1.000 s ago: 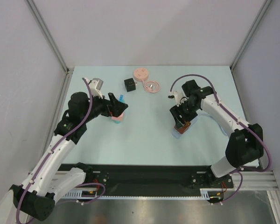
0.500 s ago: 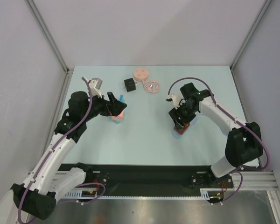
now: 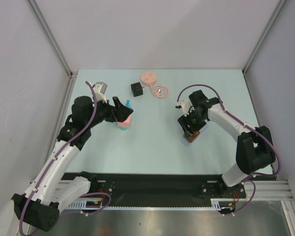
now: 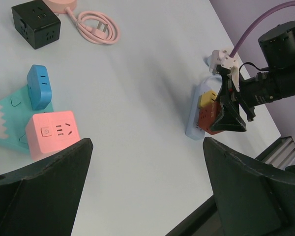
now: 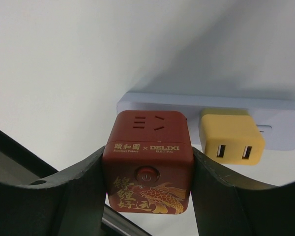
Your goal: Insert the plug
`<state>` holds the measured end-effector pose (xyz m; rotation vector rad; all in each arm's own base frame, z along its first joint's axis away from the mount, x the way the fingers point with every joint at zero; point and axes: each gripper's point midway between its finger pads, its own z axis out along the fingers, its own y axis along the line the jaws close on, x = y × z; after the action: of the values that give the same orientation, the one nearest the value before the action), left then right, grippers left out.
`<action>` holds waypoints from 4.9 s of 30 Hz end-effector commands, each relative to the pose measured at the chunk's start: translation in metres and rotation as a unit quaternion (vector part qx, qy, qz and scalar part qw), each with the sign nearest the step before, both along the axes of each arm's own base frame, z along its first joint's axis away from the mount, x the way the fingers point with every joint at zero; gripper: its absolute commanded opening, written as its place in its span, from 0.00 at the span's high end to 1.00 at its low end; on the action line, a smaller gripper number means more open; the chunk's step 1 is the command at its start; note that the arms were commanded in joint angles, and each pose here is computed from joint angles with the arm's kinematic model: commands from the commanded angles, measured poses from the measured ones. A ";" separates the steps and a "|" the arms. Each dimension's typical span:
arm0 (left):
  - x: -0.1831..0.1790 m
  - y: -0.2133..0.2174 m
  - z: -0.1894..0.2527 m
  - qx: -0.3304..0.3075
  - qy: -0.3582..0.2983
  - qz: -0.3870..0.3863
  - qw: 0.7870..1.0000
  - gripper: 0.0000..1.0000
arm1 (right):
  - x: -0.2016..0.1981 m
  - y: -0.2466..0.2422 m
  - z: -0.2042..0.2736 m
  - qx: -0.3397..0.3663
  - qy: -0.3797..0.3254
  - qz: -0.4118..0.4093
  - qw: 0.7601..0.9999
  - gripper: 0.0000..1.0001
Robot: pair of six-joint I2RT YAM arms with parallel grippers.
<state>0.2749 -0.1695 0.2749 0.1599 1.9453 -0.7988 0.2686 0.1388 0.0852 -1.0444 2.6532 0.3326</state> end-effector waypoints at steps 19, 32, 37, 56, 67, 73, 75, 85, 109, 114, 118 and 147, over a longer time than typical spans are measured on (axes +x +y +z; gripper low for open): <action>0.003 0.000 -0.003 -0.011 0.012 0.000 1.000 0.00 | 0.002 0.010 0.011 0.009 -0.050 0.013 0.999 1.00; 0.003 0.001 -0.002 -0.010 0.010 0.002 1.000 0.00 | -0.001 0.008 0.021 0.009 -0.055 0.011 0.998 1.00; 0.003 0.002 -0.003 -0.010 0.011 0.003 1.000 0.00 | -0.009 0.009 0.016 0.016 -0.045 0.021 0.999 1.00; 0.004 0.003 -0.005 -0.007 0.012 0.006 1.000 0.00 | 0.002 0.009 0.002 0.020 -0.063 0.018 0.998 1.00; 0.003 -0.002 -0.007 -0.013 0.021 -0.004 1.000 0.00 | -0.010 0.004 -0.027 0.007 -0.033 0.000 0.999 1.00; 0.003 -0.003 -0.009 -0.015 0.024 -0.007 1.000 0.00 | -0.020 0.011 -0.045 0.020 -0.028 0.005 0.999 1.00; 0.003 -0.003 -0.010 -0.015 0.025 -0.006 1.000 0.00 | -0.021 0.011 -0.050 0.018 -0.027 0.000 0.999 1.00; 0.005 -0.002 -0.012 -0.012 0.028 -0.004 1.000 0.00 | -0.019 0.000 -0.048 -0.003 -0.060 -0.020 0.998 0.98; 0.004 -0.001 -0.010 -0.011 0.022 -0.002 1.000 0.00 | -0.003 0.002 0.051 0.043 -0.185 -0.052 0.980 0.17; 0.004 -0.002 -0.010 -0.013 0.024 -0.005 1.000 0.00 | -0.003 -0.001 0.071 0.048 -0.205 -0.063 0.976 0.22; 0.003 -0.002 -0.010 -0.013 0.025 -0.005 1.000 0.00 | -0.003 -0.002 0.074 0.050 -0.205 -0.072 0.975 0.63; 0.005 0.000 -0.008 -0.011 0.022 0.001 1.000 0.00 | 0.008 0.021 0.103 0.085 -0.122 -0.362 0.920 1.00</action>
<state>0.2804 -0.1709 0.2570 0.1349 2.0077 -0.8176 0.2861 0.1574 0.1755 -0.2301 2.4996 0.2308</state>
